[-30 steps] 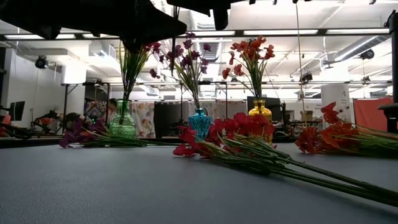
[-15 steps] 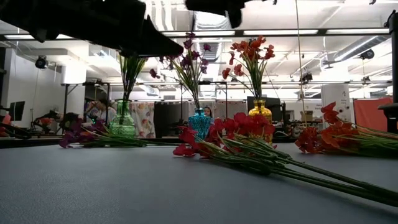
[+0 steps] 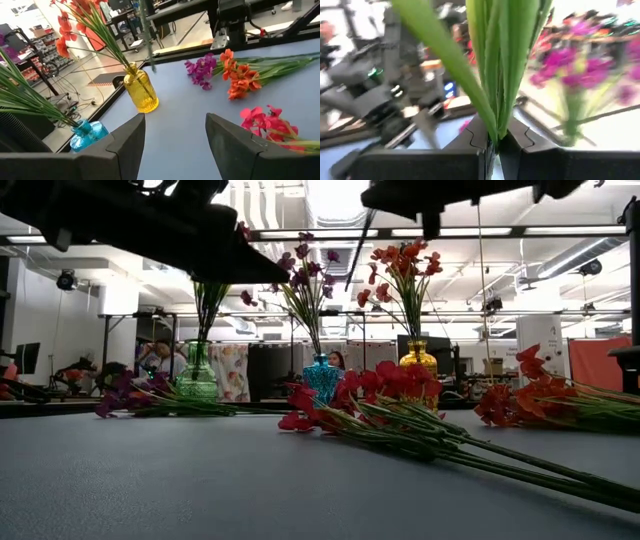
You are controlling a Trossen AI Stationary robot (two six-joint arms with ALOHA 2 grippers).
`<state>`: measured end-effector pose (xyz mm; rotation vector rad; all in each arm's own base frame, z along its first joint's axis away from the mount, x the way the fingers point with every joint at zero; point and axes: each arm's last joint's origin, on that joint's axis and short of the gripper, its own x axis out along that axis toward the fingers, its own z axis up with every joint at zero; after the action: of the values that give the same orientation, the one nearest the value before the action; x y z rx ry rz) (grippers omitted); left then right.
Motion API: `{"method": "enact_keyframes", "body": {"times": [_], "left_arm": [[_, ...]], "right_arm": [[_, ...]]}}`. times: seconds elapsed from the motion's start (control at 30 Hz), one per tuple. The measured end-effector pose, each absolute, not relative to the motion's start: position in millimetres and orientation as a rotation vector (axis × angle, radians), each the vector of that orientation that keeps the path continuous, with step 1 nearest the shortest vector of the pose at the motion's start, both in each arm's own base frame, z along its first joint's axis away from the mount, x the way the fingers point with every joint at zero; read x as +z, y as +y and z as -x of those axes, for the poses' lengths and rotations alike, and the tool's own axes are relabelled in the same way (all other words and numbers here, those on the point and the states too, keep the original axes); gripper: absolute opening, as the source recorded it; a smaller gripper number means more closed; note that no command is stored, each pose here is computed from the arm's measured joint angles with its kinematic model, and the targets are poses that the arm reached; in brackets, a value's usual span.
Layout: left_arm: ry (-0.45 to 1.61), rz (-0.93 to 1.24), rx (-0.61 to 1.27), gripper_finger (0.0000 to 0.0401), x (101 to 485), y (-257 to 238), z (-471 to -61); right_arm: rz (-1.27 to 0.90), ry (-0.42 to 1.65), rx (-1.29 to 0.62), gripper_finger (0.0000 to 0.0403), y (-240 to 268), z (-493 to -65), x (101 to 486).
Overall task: Sort flowers into vase by color
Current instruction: Put the top orange flower into the yellow vase
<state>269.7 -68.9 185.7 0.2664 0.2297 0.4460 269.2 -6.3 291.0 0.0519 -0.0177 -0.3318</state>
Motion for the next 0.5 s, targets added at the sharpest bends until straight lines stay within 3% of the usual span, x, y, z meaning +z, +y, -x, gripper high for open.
{"method": "enact_keyframes", "body": {"times": [0.17, 0.5], "left_arm": [[0.233, -0.262, 0.445, 0.0192, 185, -69, -270], [0.245, -0.269, 0.443, 0.0192, 184, -69, -269]], "right_arm": [[-0.026, -0.073, -0.535, 0.0018, -12, -255, 282], [-0.001, 0.033, -0.920, 0.0018, -25, -245, 266]]}}
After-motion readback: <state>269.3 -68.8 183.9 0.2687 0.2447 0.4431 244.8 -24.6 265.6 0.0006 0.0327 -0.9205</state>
